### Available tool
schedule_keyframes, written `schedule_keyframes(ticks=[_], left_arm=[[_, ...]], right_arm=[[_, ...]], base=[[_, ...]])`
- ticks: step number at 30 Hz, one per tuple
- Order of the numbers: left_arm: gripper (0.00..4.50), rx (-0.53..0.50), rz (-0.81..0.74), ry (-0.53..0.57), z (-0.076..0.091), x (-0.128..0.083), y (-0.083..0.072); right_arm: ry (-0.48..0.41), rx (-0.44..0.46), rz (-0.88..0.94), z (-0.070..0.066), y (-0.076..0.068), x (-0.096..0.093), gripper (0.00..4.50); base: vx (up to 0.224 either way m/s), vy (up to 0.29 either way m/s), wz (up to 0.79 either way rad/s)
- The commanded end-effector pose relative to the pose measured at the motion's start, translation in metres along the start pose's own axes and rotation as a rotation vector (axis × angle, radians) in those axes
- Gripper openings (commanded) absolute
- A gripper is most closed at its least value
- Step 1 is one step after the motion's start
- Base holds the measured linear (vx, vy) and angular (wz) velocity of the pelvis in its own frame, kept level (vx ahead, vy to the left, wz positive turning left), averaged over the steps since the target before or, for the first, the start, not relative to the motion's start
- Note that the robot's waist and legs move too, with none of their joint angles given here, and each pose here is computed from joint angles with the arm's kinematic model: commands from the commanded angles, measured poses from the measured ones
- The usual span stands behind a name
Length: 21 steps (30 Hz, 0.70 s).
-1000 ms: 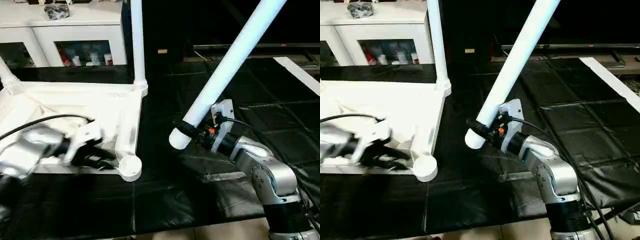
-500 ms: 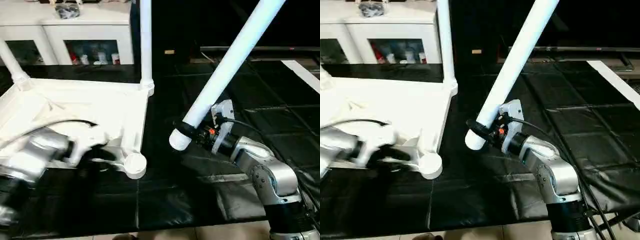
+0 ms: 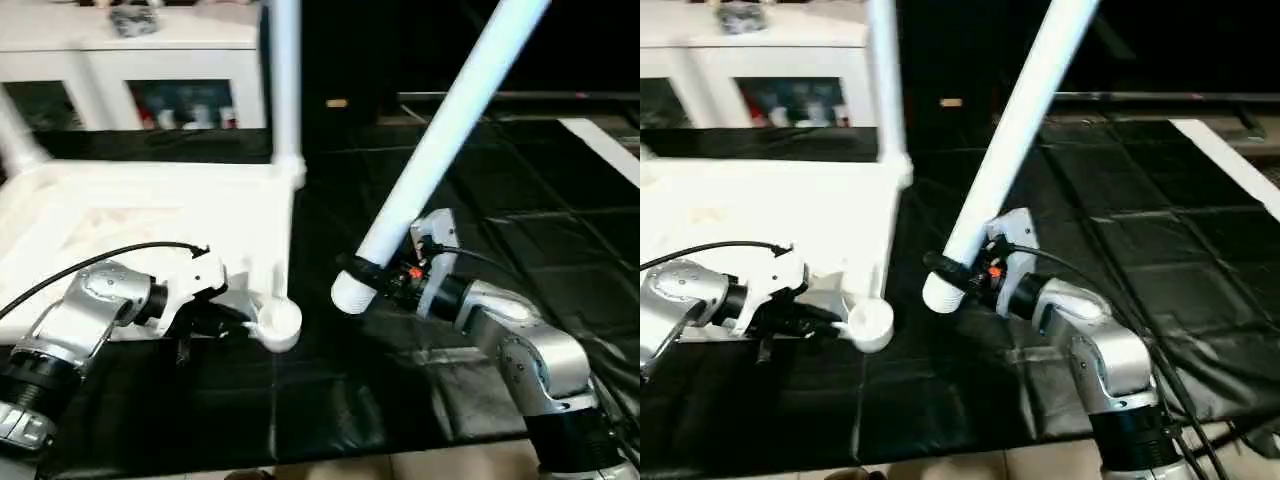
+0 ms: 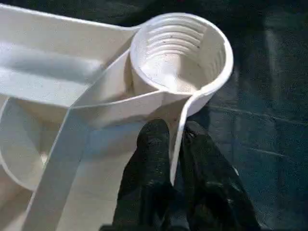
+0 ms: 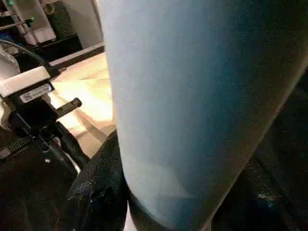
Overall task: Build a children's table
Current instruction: Move table base, then insert table leg to table base
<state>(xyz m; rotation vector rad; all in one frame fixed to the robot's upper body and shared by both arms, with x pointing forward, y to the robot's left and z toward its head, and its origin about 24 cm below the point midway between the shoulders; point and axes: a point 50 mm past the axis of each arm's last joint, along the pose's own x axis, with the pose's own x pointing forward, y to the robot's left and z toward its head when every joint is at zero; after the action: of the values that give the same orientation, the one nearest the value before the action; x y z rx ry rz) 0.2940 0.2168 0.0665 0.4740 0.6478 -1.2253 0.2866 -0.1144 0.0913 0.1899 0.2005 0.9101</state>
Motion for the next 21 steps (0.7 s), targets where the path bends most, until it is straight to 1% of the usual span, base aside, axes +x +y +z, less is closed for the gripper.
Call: schedule_keyframes(ticks=[1, 2, 3, 6, 8, 10, 11, 12, 15, 17, 19, 21], left_arm=[[0.16, -0.054, 0.078, 0.057, -0.007, 0.003, 0.006], [0.13, -0.054, 0.078, 0.057, -0.007, 0.003, 0.006], [0.08, -0.090, 0.105, 0.016, 0.000, 0.011, 0.011], [0.01, -0.113, 0.150, -0.041, 0.012, 0.020, 0.017], [0.00, -0.112, 0.159, -0.045, 0.014, 0.023, 0.018], [0.00, -0.096, 0.177, -0.048, 0.022, 0.030, 0.020], [0.00, -0.071, 0.155, -0.043, 0.028, 0.040, 0.017], [0.00, -0.059, 0.132, -0.036, 0.029, 0.045, 0.014], [0.00, -0.055, 0.079, -0.031, 0.029, 0.053, 0.007], [0.00, -0.054, 0.065, -0.031, 0.028, 0.054, 0.005], [0.00, -0.043, 0.044, -0.031, 0.027, 0.058, 0.001], [0.00, -0.041, 0.044, -0.031, 0.027, 0.059, 0.001]], right_arm=[[-0.013, -0.028, 0.014, 0.008, -0.002, 0.004, 1.89], [-0.013, -0.028, 0.014, 0.008, -0.002, 0.004, 1.89], [-0.020, -0.035, 0.009, 0.011, -0.004, 0.008, 1.89], [-0.032, -0.042, 0.001, 0.015, -0.006, 0.014, 1.89], [-0.033, -0.044, 0.000, 0.016, -0.007, 0.015, 1.89], [-0.037, -0.049, 0.006, 0.018, -0.007, 0.018, 1.89], [-0.025, -0.060, 0.022, 0.018, -0.007, 0.021, 1.89], [-0.013, -0.070, 0.032, 0.016, -0.008, 0.023, 1.89], [0.000, -0.084, 0.038, 0.014, -0.007, 0.026, 1.89], [0.000, -0.085, 0.040, 0.014, -0.006, 0.027, 1.89], [0.004, -0.104, 0.040, 0.013, -0.005, 0.031, 1.89], [0.004, -0.106, 0.040, 0.013, -0.005, 0.031, 1.89]], base=[[0.000, 0.000, 0.00], [0.000, 0.000, 0.00], [0.000, 0.000, 0.00], [0.000, 0.000, 0.00], [0.000, 0.000, 0.00], [0.000, 0.000, 0.00], [0.000, 0.000, 0.00], [0.000, 0.000, 0.00], [0.000, 0.000, 0.00], [0.000, 0.000, 0.00], [0.000, 0.000, 0.00], [0.000, 0.000, 0.00]])
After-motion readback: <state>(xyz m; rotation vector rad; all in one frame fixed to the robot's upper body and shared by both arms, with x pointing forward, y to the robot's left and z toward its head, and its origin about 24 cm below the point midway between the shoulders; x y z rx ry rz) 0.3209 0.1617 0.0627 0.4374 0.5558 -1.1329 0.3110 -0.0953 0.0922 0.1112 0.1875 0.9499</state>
